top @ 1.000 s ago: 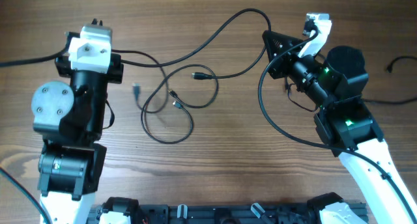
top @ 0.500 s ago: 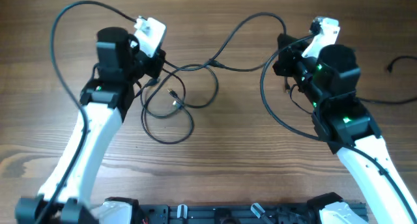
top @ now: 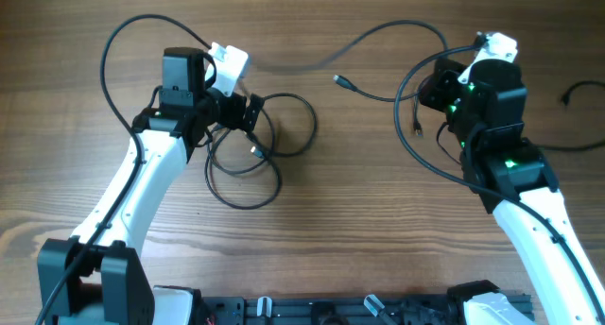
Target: Untangle cables
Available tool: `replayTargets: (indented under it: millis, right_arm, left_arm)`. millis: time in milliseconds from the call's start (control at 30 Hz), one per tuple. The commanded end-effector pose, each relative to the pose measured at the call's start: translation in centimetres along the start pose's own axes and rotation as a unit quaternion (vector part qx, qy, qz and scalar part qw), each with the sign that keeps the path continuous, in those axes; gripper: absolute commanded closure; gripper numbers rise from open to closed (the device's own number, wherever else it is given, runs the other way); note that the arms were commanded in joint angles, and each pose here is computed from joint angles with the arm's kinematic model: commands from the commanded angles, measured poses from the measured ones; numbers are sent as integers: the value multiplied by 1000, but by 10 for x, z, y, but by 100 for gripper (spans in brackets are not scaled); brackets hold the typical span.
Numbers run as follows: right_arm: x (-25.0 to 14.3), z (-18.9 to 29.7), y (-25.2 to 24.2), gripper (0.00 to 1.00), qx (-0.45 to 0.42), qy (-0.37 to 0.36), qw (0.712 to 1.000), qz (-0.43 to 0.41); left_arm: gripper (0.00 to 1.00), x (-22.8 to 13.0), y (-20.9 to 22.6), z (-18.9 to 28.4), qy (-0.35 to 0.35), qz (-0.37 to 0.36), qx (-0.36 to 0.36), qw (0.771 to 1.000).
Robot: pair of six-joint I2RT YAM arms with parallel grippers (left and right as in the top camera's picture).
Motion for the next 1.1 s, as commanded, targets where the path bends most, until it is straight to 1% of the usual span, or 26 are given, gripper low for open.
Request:
replayTargets:
  millis: [0, 67, 100, 200, 233, 333, 400, 467, 533, 700, 800, 833, 900, 967, 1000, 1067]
  right_arm:
    - [5, -1, -16, 96, -28, -2, 999, -17]
    - [4, -1, -22, 96, -36, 1, 999, -19]
    - [4, -1, -24, 96, -39, 2, 999, -20]
    - [2, -1, -26, 96, -41, 7, 999, -19]
    - [0, -1, -26, 96, -43, 10, 999, -19]
    - [-5, -1, -28, 96, -47, 21, 999, -17]
    - [-6, -1, -29, 96, -48, 23, 998, -17]
    - [-7, -1, -28, 96, -45, 25, 999, -17]
    - [-8, -1, -25, 96, -36, 28, 999, -17]
    - [-9, -1, -23, 96, -29, 31, 999, -18]
    - [-10, -1, -20, 96, -20, 35, 999, -18]
    - [-10, -1, -20, 96, -20, 35, 999, -18]
    - [-10, -1, -20, 96, -20, 36, 999, -18]
    - [-11, -1, -20, 96, -21, 37, 999, -18]
    - [-11, -1, -20, 96, -21, 37, 999, -18]
    - [-11, -1, -20, 96, -21, 37, 999, -18]
  left_arm:
    - [0, -24, -22, 4, 50, 11, -65, 997]
    - [0, -37, -42, 9, 68, -26, -126, 989]
    - [0, -39, -47, 11, 70, -35, -143, 987]
    - [0, -39, -41, 10, 70, -35, -132, 988]
    - [0, -39, -34, 10, 73, -20, -117, 990]
    - [0, -44, -3, 10, 87, 67, -46, 993]
    - [0, -49, 23, 13, 92, 145, 15, 985]
    - [0, -53, 38, 16, 93, 191, 46, 976]
    - [0, -56, 46, 19, 92, 234, 57, 966]
    - [0, -70, 46, 19, 117, 293, 68, 946]
    - [0, -89, 47, 11, 156, 309, 75, 935]
    - [1, -97, 46, 8, 172, 322, 77, 928]
    - [6, -118, 42, 1, 215, 358, 84, 905]
    - [13, -128, 38, -4, 235, 383, 88, 889]
    - [12, -129, 35, -5, 238, 394, 89, 883]
    - [0, -128, 28, -6, 240, 405, 84, 878]
Point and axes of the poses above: each gripper's point midway between its finger pads, its own z axis back along the fingers, its own y axis along the line the jaws close on, x = y × z, the point moved 1 cm from there along z, back along the fingers, and after that the axes turned 8 degrees about z, right-handed, at the moved point
